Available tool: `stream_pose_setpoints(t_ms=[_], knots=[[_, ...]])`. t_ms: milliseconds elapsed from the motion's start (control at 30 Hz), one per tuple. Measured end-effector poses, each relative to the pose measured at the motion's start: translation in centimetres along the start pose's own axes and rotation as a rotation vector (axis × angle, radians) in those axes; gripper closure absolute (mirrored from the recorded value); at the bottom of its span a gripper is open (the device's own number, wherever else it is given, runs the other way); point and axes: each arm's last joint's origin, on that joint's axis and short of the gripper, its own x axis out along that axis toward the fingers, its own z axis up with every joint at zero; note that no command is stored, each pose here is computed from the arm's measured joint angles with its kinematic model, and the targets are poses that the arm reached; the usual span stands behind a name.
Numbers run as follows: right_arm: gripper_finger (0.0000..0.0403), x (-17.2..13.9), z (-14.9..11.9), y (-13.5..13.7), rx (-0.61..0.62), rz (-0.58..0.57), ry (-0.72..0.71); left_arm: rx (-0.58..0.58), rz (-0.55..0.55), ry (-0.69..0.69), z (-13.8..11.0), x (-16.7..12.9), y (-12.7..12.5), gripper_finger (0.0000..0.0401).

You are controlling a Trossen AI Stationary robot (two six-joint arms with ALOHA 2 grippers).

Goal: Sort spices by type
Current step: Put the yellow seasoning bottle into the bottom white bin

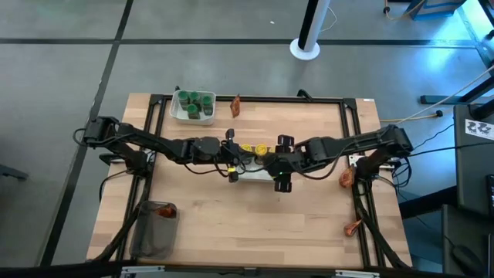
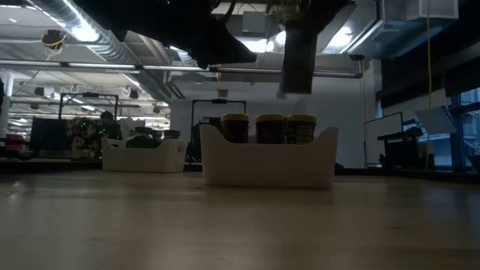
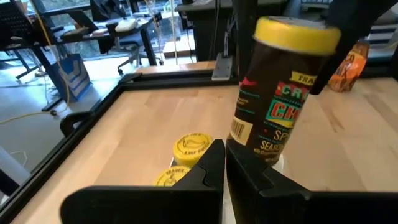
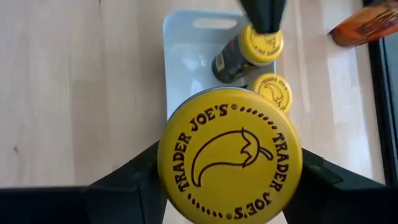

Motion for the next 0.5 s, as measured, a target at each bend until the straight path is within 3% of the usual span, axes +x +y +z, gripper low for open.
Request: stream_pose_setpoints(t_ms=[500], knots=[[0.0173,2.9,-1.6,0.6,-0.053,-0.026,0.092,0.034,0.035,0.026,1.2,-2.1,-0.7,0.0397]])
